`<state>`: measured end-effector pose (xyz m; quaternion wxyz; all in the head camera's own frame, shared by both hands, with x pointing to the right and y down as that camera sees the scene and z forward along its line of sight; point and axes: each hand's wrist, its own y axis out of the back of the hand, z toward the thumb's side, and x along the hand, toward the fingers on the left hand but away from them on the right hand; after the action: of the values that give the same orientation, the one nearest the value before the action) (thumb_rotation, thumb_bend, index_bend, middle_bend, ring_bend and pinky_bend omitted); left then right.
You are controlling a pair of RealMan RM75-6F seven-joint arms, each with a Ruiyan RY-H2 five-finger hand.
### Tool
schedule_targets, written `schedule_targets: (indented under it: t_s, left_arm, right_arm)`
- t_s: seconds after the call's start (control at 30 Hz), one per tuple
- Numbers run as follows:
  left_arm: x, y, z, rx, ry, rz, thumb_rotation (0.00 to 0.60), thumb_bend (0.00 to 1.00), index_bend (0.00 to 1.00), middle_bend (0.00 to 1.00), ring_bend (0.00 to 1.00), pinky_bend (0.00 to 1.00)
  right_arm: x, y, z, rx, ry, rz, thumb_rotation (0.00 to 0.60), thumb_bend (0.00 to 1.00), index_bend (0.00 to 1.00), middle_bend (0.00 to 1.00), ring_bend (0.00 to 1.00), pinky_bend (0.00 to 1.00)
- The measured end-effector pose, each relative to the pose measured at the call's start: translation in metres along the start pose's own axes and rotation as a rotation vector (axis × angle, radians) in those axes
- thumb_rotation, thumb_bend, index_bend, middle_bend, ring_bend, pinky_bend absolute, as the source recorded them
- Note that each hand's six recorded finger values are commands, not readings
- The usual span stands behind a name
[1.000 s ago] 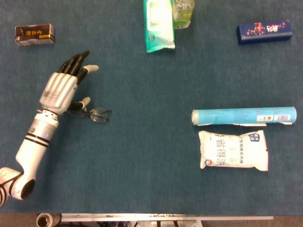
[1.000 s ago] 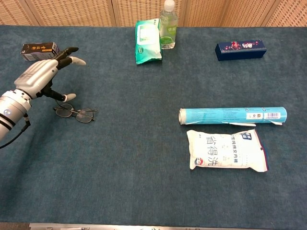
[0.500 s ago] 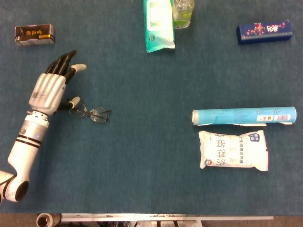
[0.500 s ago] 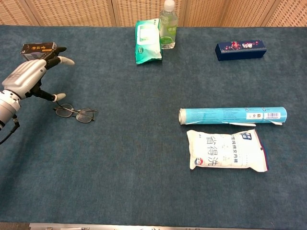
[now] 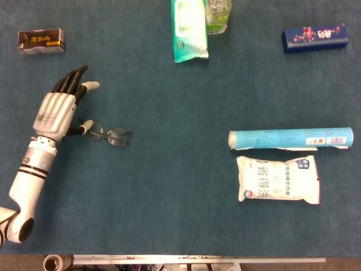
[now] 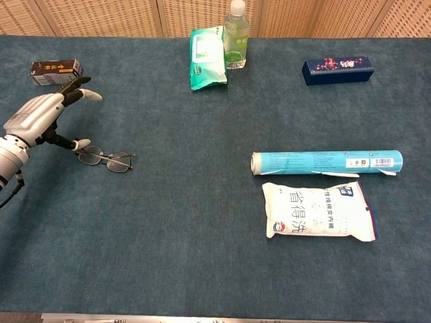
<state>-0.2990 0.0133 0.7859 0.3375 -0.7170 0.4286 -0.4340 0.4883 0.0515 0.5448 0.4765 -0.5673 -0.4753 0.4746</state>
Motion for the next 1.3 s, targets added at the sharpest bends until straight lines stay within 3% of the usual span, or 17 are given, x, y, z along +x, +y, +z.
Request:
schedule_targets:
  t_s: [0.4,0.57,0.83,1.0,1.17,1.3]
  left_arm:
    - [0.000,-0.013,-0.007,-0.013,0.018,-0.022,0.600,0.20,0.20,0.00,0.00,0.12]
    - [-0.002,-0.007,-0.004,-0.016,-0.002,-0.002,0.600,0.20,0.20,0.00,0.00,0.12]
    - [-0.018,0.026,0.016,0.026,-0.079,0.064,0.600,0.20,0.20,0.00,0.00,0.12]
    - [-0.038,0.058,0.027,0.149,-0.103,0.097,0.600,0.20,0.20,0.00,0.00,0.12]
    - [-0.064,0.090,0.028,0.312,-0.069,0.123,0.600,0.20,0.20,0.00,0.00,0.12]
    - [-0.095,0.114,0.013,0.409,0.020,0.143,0.600,0.20,0.20,0.00,0.00,0.12]
  right_arm:
    - [0.000,0.001,0.000,-0.002,0.001,-0.005,0.600,0.32,0.39,0.37,0.22,0.37]
    - [0.000,0.001,0.000,-0.001,0.000,-0.003,0.600,0.32,0.39,0.37,0.22,0.37]
    - [-0.001,-0.008,0.002,0.015,0.003,0.023,0.600,0.32,0.39,0.37,0.22,0.37]
    - [-0.001,-0.013,0.003,0.028,0.003,0.031,0.600,0.32,0.39,0.37,0.22,0.37]
    - [-0.002,-0.020,0.002,0.043,-0.003,0.050,0.600,0.32,0.39,0.37,0.22,0.37]
    - [-0.004,-0.026,0.002,0.054,-0.007,0.062,0.600,0.32,0.39,0.37,0.22,0.37]
